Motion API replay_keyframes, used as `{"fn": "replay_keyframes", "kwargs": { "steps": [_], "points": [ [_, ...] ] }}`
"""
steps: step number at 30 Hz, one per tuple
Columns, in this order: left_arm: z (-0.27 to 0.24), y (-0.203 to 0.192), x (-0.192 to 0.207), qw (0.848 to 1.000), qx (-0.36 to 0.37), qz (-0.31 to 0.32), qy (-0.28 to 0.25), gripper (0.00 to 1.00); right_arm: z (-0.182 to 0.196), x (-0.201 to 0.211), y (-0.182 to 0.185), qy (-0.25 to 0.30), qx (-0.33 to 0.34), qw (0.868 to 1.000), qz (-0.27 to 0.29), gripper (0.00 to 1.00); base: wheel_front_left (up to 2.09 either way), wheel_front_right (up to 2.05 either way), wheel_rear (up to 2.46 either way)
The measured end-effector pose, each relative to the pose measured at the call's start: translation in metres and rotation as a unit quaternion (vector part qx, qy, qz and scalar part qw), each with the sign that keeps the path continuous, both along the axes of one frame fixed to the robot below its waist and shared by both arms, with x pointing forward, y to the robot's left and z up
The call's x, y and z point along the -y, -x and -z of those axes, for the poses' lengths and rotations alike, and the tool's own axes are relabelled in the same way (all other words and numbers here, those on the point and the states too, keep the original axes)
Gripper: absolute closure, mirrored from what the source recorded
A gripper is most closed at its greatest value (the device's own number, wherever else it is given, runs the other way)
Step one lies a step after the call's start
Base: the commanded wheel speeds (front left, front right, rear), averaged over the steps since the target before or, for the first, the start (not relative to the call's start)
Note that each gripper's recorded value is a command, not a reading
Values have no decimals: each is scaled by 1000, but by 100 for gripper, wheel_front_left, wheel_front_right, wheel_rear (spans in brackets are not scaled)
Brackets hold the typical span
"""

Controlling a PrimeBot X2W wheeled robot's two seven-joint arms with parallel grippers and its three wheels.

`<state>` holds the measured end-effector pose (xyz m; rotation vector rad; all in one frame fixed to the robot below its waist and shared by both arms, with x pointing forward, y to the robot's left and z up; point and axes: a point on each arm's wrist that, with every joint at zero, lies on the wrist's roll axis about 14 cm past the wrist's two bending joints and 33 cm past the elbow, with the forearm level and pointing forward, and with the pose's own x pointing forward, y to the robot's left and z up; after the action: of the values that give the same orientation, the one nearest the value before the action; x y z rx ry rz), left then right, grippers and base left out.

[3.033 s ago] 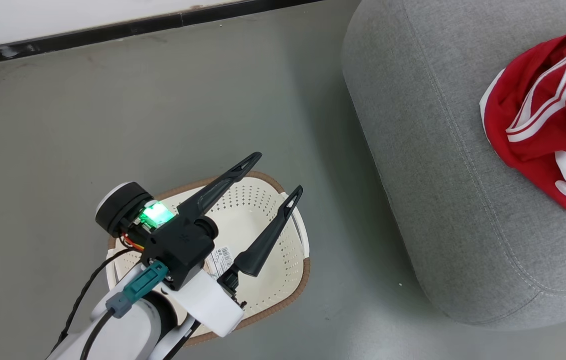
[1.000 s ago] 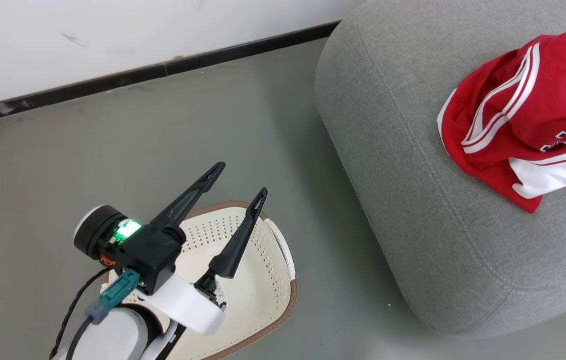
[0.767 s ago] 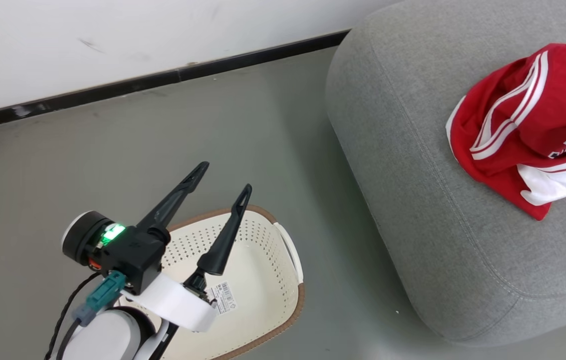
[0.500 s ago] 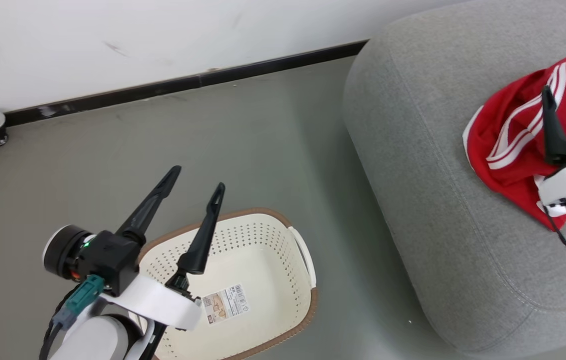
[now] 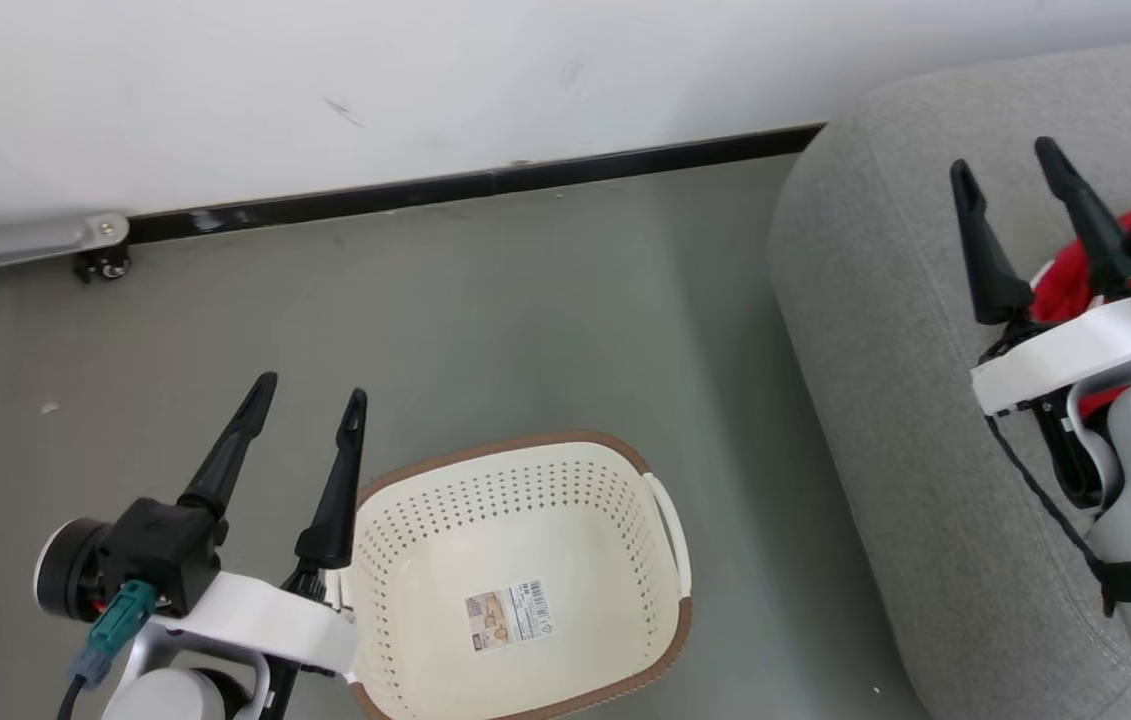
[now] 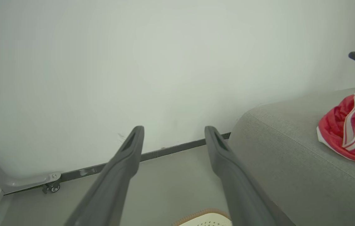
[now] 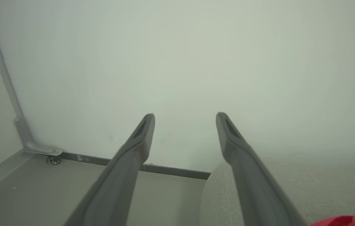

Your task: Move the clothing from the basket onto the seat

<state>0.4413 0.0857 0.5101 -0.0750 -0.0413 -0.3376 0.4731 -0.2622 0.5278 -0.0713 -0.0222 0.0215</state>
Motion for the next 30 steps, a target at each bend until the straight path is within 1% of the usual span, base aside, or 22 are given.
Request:
{"fn": "replay_keyframes", "kwargs": {
  "steps": [6, 17, 23, 30],
  "points": [
    [3, 10, -25, 999, -8, -46, 3, 0, -4, -33, -8, -15, 11, 999, -37, 0, 0, 0, 0],
    [3, 30, -71, 993, -10, -118, -4, 0, 16, -89, 1, -65, -5, 994, -87, 0, 0, 0, 0],
    [-1, 36, -78, 990, -11, -142, 17, 0, 23, -111, 10, -80, -13, 991, -105, 0, 0, 0, 0],
    [-6, 44, -90, 986, -6, -165, 19, 0, 30, -131, 25, -92, -21, 988, -119, 0, 0, 0, 0]
  ]
}}
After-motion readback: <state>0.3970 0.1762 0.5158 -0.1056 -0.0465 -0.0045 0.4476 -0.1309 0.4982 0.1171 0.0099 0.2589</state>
